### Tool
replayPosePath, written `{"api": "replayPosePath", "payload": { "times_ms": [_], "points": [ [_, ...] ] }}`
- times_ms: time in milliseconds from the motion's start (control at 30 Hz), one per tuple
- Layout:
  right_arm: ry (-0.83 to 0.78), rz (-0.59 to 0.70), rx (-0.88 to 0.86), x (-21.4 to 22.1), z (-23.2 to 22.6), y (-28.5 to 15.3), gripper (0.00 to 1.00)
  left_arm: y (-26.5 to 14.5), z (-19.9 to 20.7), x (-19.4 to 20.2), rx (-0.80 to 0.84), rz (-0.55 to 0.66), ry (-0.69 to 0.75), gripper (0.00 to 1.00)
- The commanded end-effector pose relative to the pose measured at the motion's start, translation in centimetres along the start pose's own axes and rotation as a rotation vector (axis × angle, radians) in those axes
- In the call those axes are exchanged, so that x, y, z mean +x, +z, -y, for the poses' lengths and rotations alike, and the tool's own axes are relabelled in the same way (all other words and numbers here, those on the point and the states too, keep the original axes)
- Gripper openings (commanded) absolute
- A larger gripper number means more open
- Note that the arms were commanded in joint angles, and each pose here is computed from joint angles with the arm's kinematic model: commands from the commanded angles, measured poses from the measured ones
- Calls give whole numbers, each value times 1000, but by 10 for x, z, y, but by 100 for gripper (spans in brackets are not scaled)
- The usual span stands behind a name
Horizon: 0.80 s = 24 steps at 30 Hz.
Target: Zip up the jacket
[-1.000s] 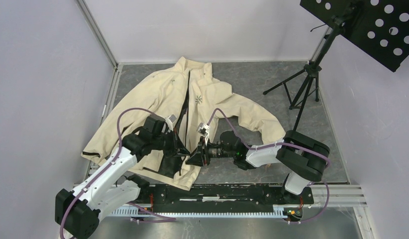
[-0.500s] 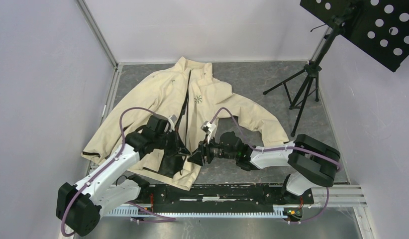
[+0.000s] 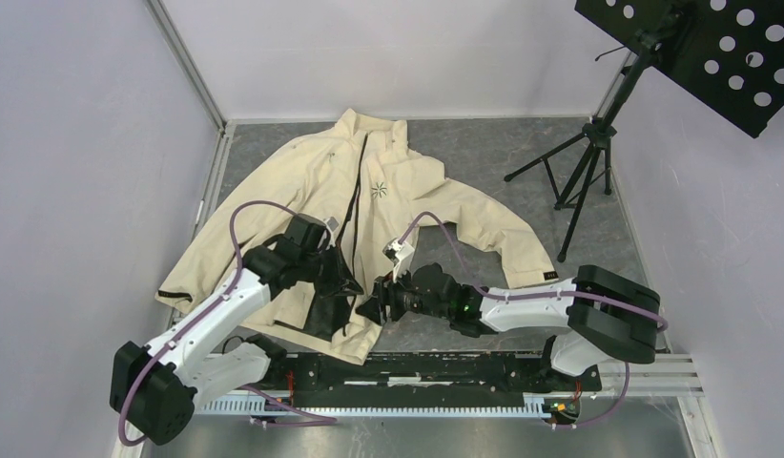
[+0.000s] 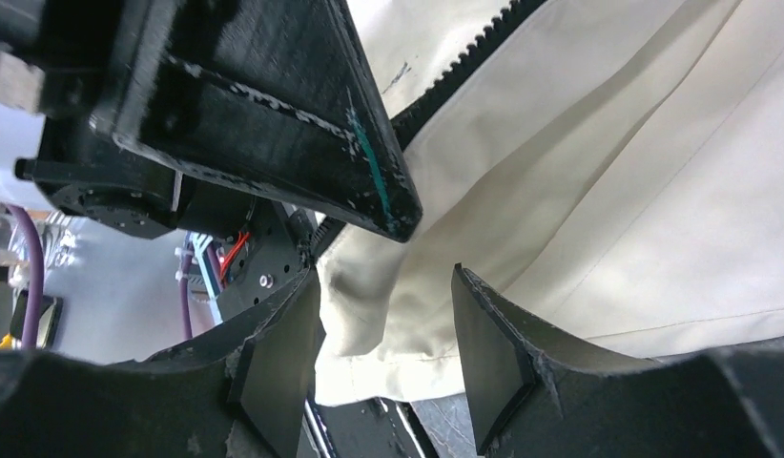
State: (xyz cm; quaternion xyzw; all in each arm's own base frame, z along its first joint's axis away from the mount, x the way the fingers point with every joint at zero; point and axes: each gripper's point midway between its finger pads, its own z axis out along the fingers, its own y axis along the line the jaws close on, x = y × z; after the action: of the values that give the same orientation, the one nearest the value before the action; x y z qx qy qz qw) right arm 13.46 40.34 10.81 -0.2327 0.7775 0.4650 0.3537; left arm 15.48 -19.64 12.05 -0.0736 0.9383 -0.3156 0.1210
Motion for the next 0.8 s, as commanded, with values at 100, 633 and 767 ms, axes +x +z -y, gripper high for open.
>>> {"api": "replayPosePath", "payload": {
  "times_ms": [100, 633, 767],
  "points": [
    [33, 142, 127, -43, -9, 3, 61, -3, 9, -10, -20, 25, -22, 2],
    [40, 94, 184, -27, -13, 21, 54, -1, 9, -12, -36, 29, -28, 2],
    [42, 76, 151, -17, -14, 18, 57, -4, 8, -14, -55, 39, -16, 2]
  ]
}}
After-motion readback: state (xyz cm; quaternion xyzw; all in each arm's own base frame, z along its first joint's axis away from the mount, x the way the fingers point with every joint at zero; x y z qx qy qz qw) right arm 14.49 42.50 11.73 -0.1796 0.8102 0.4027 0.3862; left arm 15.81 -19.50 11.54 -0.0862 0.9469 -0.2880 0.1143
